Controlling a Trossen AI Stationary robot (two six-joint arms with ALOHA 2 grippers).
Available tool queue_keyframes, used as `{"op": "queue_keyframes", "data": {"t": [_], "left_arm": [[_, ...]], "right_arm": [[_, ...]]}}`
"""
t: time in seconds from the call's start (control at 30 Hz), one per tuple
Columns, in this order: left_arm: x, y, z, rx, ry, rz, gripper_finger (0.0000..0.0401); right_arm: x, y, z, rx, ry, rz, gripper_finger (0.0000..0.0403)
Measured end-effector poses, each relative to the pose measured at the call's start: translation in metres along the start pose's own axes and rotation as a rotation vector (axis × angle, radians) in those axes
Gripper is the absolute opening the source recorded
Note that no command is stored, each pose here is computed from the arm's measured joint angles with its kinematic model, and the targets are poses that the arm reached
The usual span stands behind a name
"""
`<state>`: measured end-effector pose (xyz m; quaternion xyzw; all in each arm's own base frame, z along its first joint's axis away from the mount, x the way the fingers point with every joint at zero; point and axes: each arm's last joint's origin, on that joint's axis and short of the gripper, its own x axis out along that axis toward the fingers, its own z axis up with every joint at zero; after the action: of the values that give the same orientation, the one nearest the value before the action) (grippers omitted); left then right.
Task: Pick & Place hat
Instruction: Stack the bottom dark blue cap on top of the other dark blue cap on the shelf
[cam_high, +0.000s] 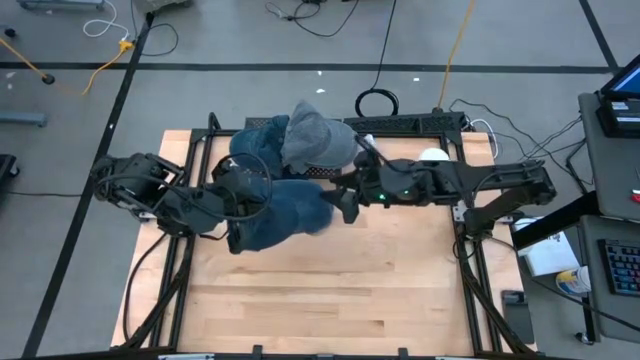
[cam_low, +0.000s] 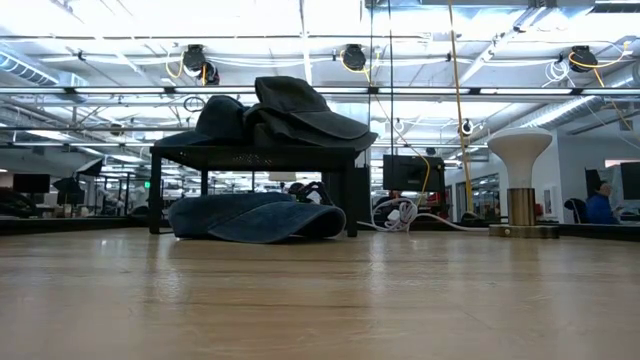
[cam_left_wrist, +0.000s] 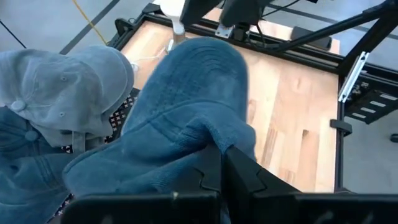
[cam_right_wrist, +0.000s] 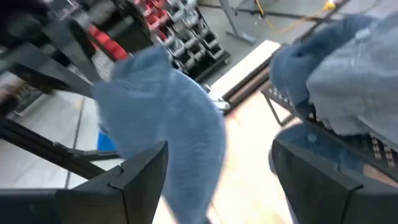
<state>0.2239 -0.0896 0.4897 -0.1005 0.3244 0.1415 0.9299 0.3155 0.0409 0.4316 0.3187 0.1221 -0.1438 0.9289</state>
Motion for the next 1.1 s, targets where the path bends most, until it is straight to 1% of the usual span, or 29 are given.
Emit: {"op": "queue_keyframes", "data": {"t": [0.13, 0.23, 0.3, 0.43, 0.53, 0.6, 0.67, 0.73, 0.83, 0.87, 1.0, 1.1], "left_arm": [[0.0, 0.0, 0.0, 0.002, -0.002, -0.004, 0.0], [0.0, -0.001, 0.001, 0.002, -0.009, -0.01, 0.0], [0.0, -0.001, 0.001, 0.009, -0.015, -0.013, 0.0], [0.0, -0.002, 0.002, 0.014, -0.024, -0.02, 0.0], [0.0, -0.002, 0.003, 0.012, -0.024, -0.023, 0.0], [0.0, -0.002, 0.003, 0.007, -0.022, -0.025, 0.0], [0.0, -0.002, 0.002, -0.009, -0.022, -0.025, 0.0001], [0.0, -0.002, 0.002, -0.015, -0.021, -0.026, 0.0003], [0.0, -0.003, 0.002, -0.026, -0.012, -0.039, 0.0007], [0.0, -0.003, 0.002, -0.031, -0.007, -0.045, 0.0007], [0.0, -0.003, 0.002, -0.045, -0.004, -0.053, 0.0011], [0.0, -0.003, 0.004, -0.114, -0.017, -0.05, 0.0025]], "right_arm": [[0.002, -0.003, -0.004, 0.035, 0.032, -0.023, 0.0279], [0.005, -0.003, -0.008, 0.059, 0.084, -0.004, 0.0279], [0.01, -0.001, -0.011, 0.057, 0.119, 0.031, 0.0279], [0.013, 0.005, -0.011, 0.038, 0.155, 0.146, 0.0279], [0.014, 0.006, -0.012, 0.018, 0.177, 0.167, 0.0269], [0.015, 0.006, -0.012, 0.014, 0.18, 0.167, 0.0245], [0.014, 0.006, -0.012, 0.012, 0.187, 0.183, 0.0202], [0.012, 0.007, -0.012, 0.01, 0.192, 0.189, 0.0144], [0.011, 0.01, -0.014, 0.013, 0.2, 0.205, 0.0038], [0.011, 0.01, -0.014, 0.004, 0.207, 0.215, 0.002], [0.01, 0.01, -0.015, 0.012, 0.235, 0.231, 0.0008], [0.0, 0.007, -0.013, -0.018, 0.248, 0.216, 0.0006]]}}
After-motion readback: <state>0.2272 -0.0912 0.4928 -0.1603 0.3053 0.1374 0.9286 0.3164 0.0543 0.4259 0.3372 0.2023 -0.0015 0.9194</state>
